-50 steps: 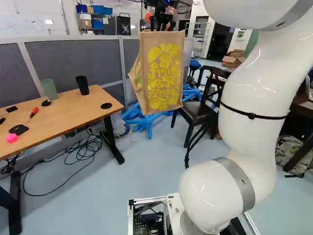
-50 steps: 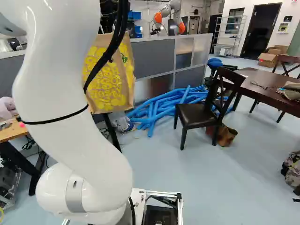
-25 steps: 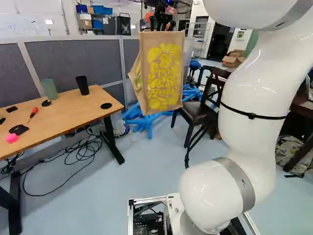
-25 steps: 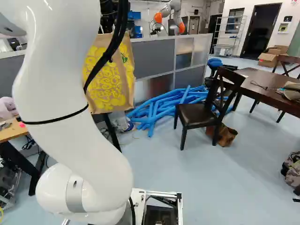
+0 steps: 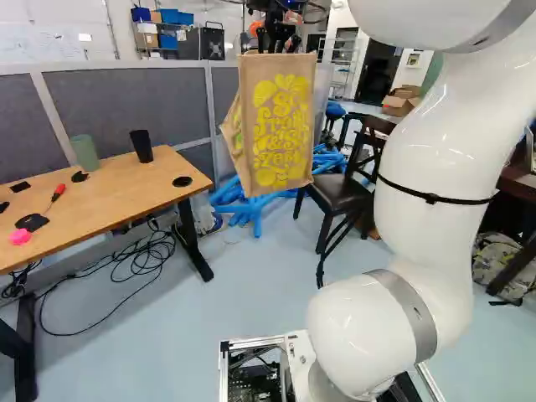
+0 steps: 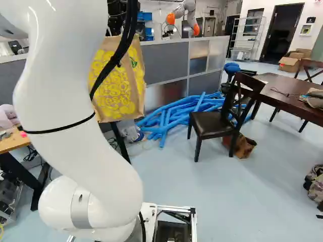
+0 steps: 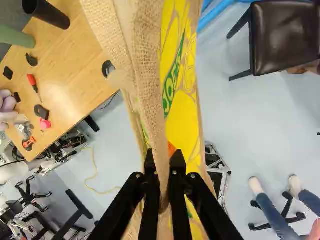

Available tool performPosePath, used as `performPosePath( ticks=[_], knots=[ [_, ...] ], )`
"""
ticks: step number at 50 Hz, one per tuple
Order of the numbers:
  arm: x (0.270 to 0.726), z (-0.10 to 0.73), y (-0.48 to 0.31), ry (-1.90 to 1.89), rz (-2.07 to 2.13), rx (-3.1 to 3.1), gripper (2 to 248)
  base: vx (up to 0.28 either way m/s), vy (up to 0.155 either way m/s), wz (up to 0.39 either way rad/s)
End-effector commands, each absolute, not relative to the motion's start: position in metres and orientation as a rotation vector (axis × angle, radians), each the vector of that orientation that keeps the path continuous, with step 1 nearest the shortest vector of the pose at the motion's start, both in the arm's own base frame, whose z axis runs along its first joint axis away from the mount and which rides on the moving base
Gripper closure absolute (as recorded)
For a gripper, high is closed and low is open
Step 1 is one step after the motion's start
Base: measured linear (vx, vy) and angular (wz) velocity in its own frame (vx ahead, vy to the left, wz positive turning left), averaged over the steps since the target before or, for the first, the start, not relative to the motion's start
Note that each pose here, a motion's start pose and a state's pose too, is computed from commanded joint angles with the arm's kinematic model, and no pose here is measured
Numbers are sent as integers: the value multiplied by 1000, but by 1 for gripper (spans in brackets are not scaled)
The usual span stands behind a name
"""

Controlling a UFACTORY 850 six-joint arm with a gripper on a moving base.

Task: Pick up the bag on the ground and place it on the table

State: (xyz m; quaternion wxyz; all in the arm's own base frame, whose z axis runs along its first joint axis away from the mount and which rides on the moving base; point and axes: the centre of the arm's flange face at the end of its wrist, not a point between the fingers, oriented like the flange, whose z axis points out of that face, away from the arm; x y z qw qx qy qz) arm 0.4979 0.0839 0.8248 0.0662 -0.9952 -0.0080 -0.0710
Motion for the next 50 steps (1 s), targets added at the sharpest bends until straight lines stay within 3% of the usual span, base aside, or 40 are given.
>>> performPosePath(
  ticks=[13,28,50],
  knots=[
    [498,825,84,-24,-214,-3001,227,53,59,-13],
    [498,825,84,-24,-214,-3001,227,99,150,2],
    [498,825,84,-24,-214,-3001,227,74,212,324]
  ],
)
